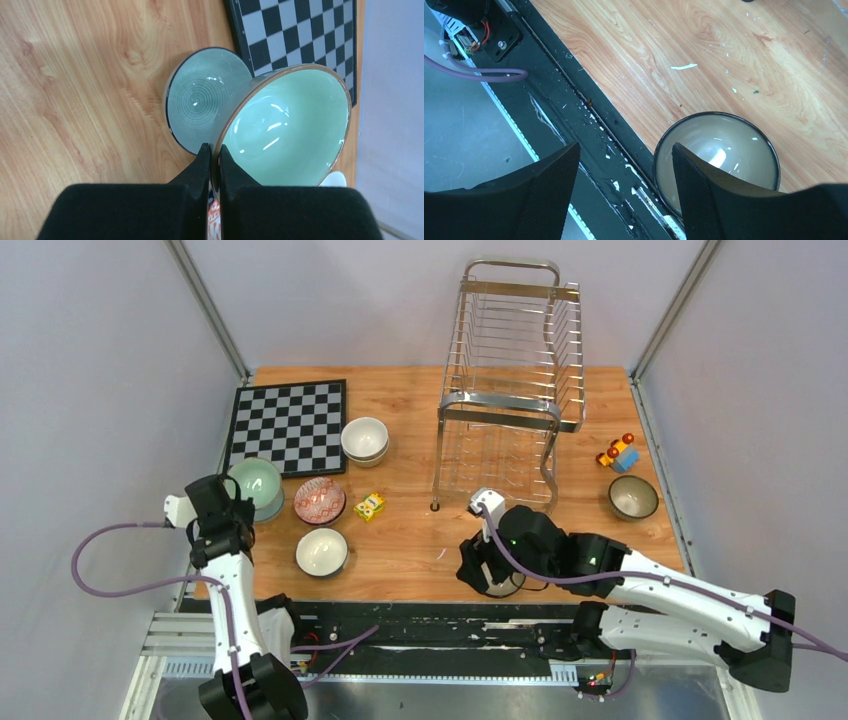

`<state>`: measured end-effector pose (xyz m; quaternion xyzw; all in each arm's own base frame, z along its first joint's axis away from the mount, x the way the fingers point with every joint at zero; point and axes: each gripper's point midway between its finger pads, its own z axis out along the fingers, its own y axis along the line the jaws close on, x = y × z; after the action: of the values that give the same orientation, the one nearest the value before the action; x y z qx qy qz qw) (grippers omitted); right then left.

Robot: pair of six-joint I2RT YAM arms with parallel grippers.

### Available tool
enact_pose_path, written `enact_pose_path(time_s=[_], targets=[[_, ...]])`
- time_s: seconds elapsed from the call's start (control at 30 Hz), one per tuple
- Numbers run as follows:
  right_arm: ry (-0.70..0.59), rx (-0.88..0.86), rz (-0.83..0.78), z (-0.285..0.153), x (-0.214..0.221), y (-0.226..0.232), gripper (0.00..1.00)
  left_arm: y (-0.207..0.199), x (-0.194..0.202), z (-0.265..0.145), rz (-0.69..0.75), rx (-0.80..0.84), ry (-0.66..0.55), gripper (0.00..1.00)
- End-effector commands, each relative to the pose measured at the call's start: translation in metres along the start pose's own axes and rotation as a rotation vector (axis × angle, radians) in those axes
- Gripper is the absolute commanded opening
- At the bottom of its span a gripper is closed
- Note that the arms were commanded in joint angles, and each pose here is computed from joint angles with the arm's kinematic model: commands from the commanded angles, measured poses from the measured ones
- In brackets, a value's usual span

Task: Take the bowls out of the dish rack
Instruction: Place the bowl with the bowl.

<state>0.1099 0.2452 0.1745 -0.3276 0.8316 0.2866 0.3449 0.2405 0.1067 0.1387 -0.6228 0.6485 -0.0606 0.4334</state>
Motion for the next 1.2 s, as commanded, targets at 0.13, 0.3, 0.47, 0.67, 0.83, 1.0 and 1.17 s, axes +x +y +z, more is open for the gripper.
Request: enact_pose_path(time_s=[0.13,0.3,0.47,0.67,0.83,1.0,1.17], targets=[[0.047,-0.029,-0.023,0.011,0.0,0.006,0.71,-0.024,-0.025,0.02,-0.141,0.073,-0.11,0.0],[0.081,-0.041,-0.03,0.024,-0.004,0.012,0.71,-0.018,-0.017,0.032,-0.152,0.069,-0.097,0.0],[0.118,-0.051,-0.03,0.036,-0.007,0.019,0.7,-0.014,-0.005,0.047,-0.163,0.05,-0.053,0.0],[0.127,-0.058,-0.051,0.048,-0.019,0.031,0.7,-0.012,0.0,0.055,-0.16,0.044,-0.034,0.0],[0.141,-0.063,-0.059,0.057,-0.022,0.039,0.7,-0.01,0.003,0.061,-0.149,0.029,-0.022,0.0],[0.141,-0.058,-0.06,0.058,-0.023,0.039,0.7,-0.005,0.007,0.062,-0.146,0.028,-0.015,0.0],[0.136,-0.051,-0.061,0.057,-0.022,0.038,0.7,-0.005,0.007,0.054,-0.147,0.041,-0.018,0.0]])
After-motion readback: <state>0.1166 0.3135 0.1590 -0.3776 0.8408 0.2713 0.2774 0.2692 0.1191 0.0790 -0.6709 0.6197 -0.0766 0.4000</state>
